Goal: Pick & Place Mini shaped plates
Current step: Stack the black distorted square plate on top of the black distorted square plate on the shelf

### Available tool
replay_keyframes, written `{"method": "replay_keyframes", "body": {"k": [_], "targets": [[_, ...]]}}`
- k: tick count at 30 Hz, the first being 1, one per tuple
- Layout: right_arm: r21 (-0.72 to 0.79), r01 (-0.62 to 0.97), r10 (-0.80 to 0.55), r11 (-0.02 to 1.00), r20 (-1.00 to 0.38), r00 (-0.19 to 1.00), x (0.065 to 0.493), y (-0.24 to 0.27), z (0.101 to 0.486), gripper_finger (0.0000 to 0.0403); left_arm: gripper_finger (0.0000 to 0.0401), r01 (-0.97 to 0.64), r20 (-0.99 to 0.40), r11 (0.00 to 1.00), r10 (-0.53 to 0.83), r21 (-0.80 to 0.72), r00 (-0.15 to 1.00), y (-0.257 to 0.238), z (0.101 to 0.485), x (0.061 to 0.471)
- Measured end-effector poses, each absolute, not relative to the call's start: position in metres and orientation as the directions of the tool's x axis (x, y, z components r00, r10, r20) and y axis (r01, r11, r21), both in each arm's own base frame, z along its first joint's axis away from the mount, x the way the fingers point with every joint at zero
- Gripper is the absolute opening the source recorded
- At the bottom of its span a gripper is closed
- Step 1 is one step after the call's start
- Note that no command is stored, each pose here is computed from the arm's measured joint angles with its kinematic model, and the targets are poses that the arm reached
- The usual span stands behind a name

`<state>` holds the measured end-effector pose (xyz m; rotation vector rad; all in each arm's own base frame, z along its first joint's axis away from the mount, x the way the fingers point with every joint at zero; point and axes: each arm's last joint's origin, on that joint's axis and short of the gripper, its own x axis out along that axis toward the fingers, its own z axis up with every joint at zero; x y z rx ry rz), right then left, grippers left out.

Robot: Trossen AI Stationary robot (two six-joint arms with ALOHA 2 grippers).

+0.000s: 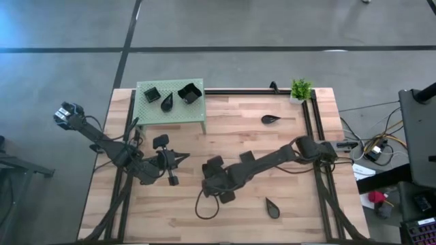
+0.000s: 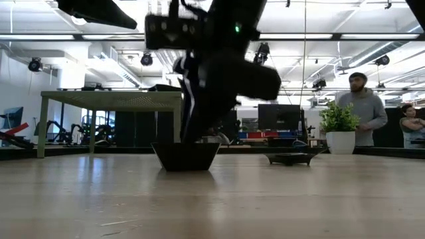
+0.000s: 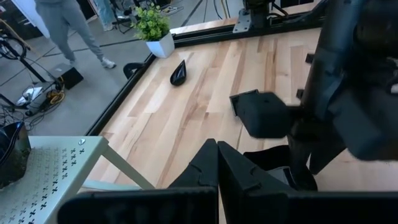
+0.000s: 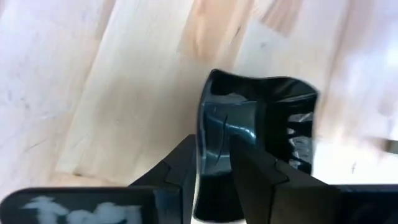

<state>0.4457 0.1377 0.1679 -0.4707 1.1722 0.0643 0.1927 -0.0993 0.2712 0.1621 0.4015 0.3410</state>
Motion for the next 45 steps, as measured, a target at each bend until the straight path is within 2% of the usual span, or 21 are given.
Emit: {"method": "replay_keyframes", "body": {"k": [8,16,29,38,45], "targets": [[-0.3,-0.258,-0.18,0.918,-0.897,0.403,0.435,0.151,0.22,0.0081,0.0,-0.29,-0.37,0.93,0.358,0.227,0.858,-0.1,0.267,0.196],[-0.276,-0.234,-0.149,0.932,-0.882,0.447,0.412,0.164,0.269,0.0065,0.0,-0.277,-0.446,0.921,0.377,0.274,0.812,-0.102,0.242,0.217],[-0.204,-0.191,-0.068,0.96,-0.835,0.546,0.366,0.178,0.331,0.0073,0.0004,-0.274,-0.523,0.957,0.28,0.09,0.805,-0.084,0.216,0.26],[-0.184,-0.181,-0.05,0.966,-0.823,0.567,0.346,0.175,0.347,0.0068,0.0064,-0.238,-0.599,0.969,0.229,0.065,0.767,-0.078,0.197,0.273],[-0.191,-0.185,-0.061,0.964,-0.835,0.546,0.343,0.173,0.34,0.0059,0.0072,-0.265,-0.651,0.958,0.27,0.108,0.709,-0.07,0.174,0.283]]}}
